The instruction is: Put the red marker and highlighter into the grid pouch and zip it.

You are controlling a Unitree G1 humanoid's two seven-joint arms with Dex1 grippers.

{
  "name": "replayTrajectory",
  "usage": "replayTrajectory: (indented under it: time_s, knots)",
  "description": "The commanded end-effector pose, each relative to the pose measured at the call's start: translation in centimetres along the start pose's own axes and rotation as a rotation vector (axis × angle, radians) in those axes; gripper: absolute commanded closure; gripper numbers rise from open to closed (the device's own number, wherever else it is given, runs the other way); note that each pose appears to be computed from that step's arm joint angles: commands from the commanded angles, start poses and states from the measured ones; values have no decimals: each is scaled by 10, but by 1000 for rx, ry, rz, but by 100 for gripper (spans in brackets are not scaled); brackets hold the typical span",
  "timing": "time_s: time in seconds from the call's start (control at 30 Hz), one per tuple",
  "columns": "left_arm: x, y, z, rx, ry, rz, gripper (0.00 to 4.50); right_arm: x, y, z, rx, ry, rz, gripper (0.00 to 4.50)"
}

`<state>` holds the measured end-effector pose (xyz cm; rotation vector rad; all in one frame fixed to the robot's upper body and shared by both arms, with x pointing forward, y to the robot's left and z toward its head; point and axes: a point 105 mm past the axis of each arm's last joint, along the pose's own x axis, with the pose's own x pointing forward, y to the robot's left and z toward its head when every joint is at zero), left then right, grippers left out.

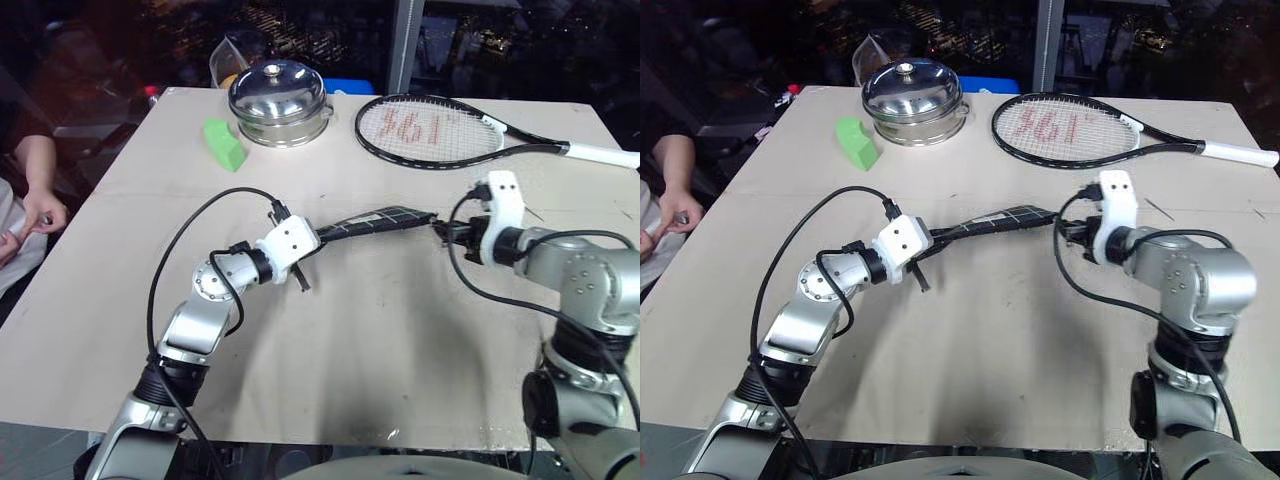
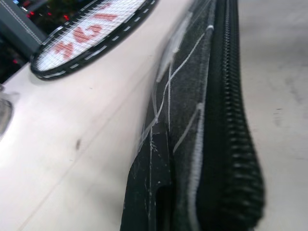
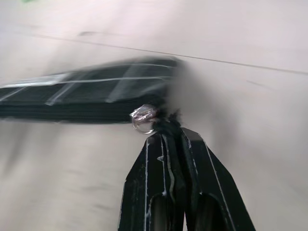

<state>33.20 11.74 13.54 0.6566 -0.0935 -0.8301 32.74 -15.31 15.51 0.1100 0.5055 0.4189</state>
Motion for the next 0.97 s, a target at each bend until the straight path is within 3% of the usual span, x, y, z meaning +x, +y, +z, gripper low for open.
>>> replayTrajectory:
  time_s: [0.03,0.13,0.2,0.23,0.37,0.53,0.57,0.6,0.83,0.97]
  knots:
    - [3,15,6,80,-28,48,450,-9,-14,8,-48,-50,-87,444]
    - [8,15,4,126,-33,27,450,-8,-2,12,-108,-116,-29,444]
    - [8,10,-1,134,-32,-52,450,-11,19,17,-217,-213,103,444]
    - [7,9,2,124,-67,-74,419,-14,23,15,-279,-233,133,449]
    - [-10,11,1,5,-113,-140,312,-28,26,-6,-416,-259,231,339]
    - [-69,-1,-10,-372,-71,-219,73,-78,18,-36,-504,-269,372,102]
    - [-83,-5,-12,-422,-53,-225,47,-89,12,-41,-519,-272,362,73]
    - [-94,-9,-13,-456,-39,-224,0,-98,6,-46,-534,-266,357,15]
    - [-152,-32,-20,-552,91,-135,0,-157,-30,-63,-619,-264,193,7]
    - [-154,-37,-17,-588,75,-111,0,-163,-35,-72,-613,-252,162,7]
